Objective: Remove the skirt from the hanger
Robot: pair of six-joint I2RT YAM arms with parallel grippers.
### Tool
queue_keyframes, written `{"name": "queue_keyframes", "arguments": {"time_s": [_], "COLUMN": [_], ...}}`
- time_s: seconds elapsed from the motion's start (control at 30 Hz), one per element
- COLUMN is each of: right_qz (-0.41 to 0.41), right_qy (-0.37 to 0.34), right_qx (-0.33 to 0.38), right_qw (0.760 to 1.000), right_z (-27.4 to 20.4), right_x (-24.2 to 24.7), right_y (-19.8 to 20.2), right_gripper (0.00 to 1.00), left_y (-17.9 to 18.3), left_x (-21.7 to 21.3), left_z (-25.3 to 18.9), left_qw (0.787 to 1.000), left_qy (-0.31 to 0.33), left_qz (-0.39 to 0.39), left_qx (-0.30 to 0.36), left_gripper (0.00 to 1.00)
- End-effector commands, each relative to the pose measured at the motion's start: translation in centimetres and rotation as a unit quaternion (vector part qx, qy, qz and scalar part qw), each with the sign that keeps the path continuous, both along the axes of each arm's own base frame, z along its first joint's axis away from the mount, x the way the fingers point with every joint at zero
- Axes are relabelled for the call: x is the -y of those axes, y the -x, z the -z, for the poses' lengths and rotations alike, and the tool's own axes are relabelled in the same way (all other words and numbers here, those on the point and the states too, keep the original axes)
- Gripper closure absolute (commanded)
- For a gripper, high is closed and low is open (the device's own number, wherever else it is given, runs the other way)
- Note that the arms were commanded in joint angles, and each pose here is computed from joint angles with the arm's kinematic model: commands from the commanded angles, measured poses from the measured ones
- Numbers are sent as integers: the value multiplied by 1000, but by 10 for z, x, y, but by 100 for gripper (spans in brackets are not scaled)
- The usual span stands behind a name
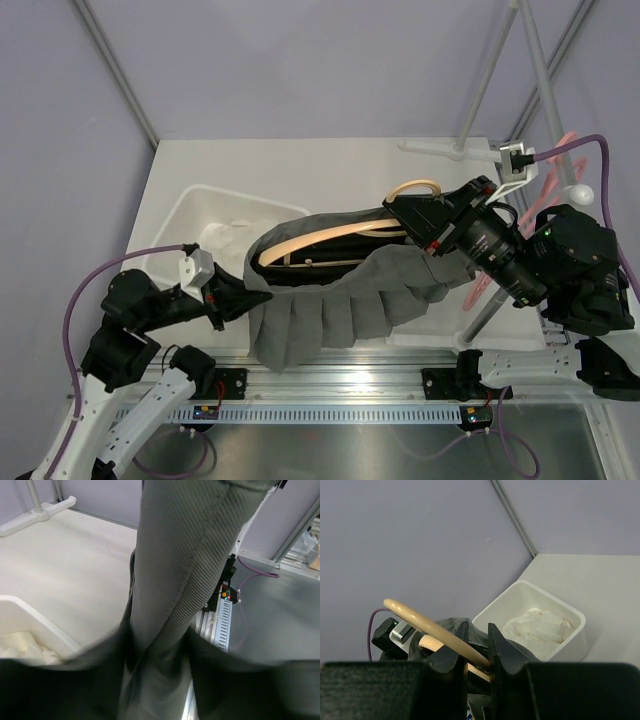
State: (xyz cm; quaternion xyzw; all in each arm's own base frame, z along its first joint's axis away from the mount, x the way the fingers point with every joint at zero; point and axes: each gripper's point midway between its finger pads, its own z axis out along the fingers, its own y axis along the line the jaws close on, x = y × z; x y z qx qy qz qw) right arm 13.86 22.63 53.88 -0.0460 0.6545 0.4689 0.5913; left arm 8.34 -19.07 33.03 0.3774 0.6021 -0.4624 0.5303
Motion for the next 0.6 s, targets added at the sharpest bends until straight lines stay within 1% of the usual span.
{"name": "queue_keyframes", "arguments": {"time_s": [0.0,0.13,0.17,0.23,0.27,0.3,0.4,0.43,0.5,0.57], "right_qz": [-8,-7,-7,-1,4,12,16,15,16,18], "right_qy": [-71,-85,-86,-91,-97,-104,-112,-111,-103,-92], "right_qx": [12,18,19,20,20,21,24,25,24,21], "right_qw": [997,996,996,996,995,994,993,993,994,995], "right_z": [-37,-46,-48,-50,-51,-53,-55,-56,-54,-50], "right_x": [17,22,23,27,31,37,41,41,39,31], "right_y": [6,8,8,7,6,5,5,5,4,1], "right_gripper": [100,100,100,100,100,100,100,100,100,100], "left_y": [-11,-33,-47,-54,-54,-52,-41,-32,-19,-6], "left_x": [5,-2,-11,-17,-17,-12,-1,6,9,10], "left_z": [-4,17,24,36,41,47,50,41,30,17], "left_qw": [1000,994,988,980,978,978,981,986,989,992], "left_qy": [6,5,5,6,1,-4,-1,13,37,55], "left_qz": [-6,-82,-134,-168,-171,-156,-111,-74,-39,-9], "left_qx": [-7,-66,-81,-109,-122,-139,-158,-147,-137,-109], "left_gripper": [100,100,100,100,100,100,100,100,100,100]}}
